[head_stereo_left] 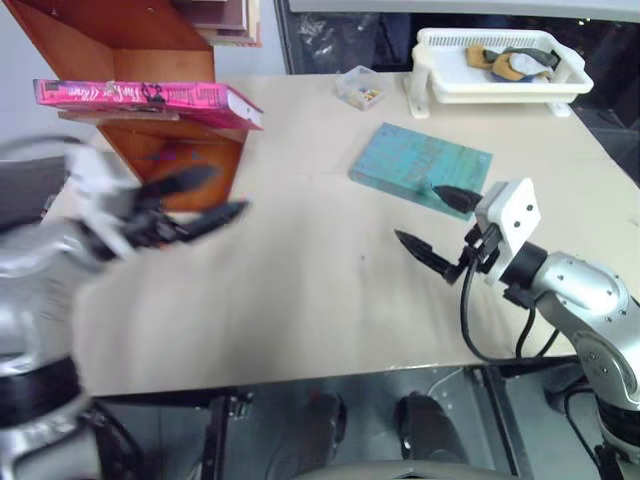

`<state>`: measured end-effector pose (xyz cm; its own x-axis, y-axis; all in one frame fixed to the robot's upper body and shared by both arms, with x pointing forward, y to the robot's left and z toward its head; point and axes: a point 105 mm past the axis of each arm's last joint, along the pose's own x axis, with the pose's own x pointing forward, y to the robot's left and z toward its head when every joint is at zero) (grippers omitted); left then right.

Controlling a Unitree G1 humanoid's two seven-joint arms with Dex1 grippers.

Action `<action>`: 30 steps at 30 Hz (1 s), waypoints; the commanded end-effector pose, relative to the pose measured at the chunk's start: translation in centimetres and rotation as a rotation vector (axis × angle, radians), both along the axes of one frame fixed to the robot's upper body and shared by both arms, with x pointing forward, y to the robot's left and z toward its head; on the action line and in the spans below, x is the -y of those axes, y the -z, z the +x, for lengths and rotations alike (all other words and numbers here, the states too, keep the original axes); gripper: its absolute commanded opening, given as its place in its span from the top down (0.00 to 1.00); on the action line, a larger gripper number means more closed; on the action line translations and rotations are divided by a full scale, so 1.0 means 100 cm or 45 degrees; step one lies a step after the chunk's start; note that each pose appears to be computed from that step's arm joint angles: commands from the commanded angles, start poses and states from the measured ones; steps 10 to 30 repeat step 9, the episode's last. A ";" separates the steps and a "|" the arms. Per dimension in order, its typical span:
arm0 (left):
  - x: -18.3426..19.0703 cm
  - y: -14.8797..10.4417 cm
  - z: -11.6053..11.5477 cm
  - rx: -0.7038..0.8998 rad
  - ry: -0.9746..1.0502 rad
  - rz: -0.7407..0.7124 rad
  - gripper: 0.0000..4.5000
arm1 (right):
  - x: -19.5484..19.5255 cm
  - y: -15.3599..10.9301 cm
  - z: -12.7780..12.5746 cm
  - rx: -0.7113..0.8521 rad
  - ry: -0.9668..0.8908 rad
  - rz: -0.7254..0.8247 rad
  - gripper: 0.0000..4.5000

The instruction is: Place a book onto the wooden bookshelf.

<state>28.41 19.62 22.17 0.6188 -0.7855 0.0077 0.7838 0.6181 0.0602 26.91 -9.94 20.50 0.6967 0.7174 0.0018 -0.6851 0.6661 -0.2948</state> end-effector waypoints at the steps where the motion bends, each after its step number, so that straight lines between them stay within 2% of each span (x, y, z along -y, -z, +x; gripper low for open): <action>1: 0.017 0.005 0.003 0.070 -0.062 0.047 0.04 | 0.018 0.000 -0.010 0.049 0.129 -0.073 0.00; 4: 0.003 0.020 0.016 0.082 -0.175 0.092 0.04 | 0.037 0.017 -0.027 -0.027 0.239 -0.126 0.00; 9: -0.027 0.029 0.017 0.076 -0.229 0.159 0.04 | 0.055 0.032 -0.058 -0.120 0.315 -0.194 0.00; 30: -0.027 0.029 0.017 0.076 -0.229 0.159 0.04 | 0.055 0.032 -0.058 -0.120 0.315 -0.194 0.00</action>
